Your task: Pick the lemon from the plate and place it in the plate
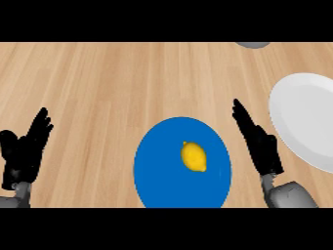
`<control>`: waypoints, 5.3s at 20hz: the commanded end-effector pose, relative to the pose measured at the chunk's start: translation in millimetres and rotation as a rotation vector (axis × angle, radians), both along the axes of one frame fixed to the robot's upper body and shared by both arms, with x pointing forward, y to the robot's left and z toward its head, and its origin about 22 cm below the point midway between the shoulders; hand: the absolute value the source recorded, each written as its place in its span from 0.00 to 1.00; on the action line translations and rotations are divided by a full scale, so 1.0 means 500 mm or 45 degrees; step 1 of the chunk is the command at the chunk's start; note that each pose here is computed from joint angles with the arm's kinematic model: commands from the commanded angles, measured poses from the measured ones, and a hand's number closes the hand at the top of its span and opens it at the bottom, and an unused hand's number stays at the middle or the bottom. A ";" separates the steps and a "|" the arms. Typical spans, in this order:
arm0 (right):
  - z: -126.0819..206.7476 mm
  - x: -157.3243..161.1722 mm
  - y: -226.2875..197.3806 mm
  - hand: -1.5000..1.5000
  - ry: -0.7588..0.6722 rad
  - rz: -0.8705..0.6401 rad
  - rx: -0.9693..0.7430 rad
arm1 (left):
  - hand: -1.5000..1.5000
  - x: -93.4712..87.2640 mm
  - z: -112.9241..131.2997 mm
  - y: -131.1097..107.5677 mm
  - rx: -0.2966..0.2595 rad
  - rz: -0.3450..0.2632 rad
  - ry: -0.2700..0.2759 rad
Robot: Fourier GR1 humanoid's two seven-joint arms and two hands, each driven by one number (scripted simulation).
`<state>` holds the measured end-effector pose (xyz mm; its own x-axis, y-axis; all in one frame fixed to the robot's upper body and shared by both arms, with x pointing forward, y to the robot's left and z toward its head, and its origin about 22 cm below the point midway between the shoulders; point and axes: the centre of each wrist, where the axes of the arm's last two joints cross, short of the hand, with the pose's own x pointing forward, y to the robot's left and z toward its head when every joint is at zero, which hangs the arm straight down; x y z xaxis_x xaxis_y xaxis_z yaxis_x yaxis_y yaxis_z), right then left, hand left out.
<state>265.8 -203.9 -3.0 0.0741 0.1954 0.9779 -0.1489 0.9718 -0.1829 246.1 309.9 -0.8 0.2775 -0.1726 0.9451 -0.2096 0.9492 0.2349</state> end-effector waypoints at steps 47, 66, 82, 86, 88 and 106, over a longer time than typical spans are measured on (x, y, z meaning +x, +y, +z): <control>0.145 -0.128 0.213 0.00 0.092 0.133 -1.233 | 0.50 -0.008 -0.044 -0.001 -0.031 -0.320 -0.263; 0.012 -0.026 0.254 0.00 0.233 0.149 -1.420 | 0.50 0.004 -0.036 -0.050 -0.028 -0.319 -0.247; -0.021 -0.037 -0.027 1.00 0.165 0.154 -1.372 | 0.50 0.015 -0.023 0.000 -0.033 -0.285 -0.238; -0.009 -0.048 -0.264 1.00 0.350 -0.119 -1.433 | 0.50 -0.012 -0.052 0.020 -0.028 -0.193 -0.226; 0.026 -0.064 -0.362 1.00 0.317 -0.202 -1.435 | 0.50 -0.026 -0.062 0.030 -0.034 -0.170 -0.204; 0.246 -0.337 -0.839 1.00 -0.418 -0.551 -1.272 | 0.50 -0.001 -0.023 0.020 -0.041 -0.304 -0.244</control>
<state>115.4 -603.0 107.3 0.1561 0.9159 0.3699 0.2192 0.3330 -0.9171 240.3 319.3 -21.8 0.0590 -0.1816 0.9816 -0.0417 0.9820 0.1841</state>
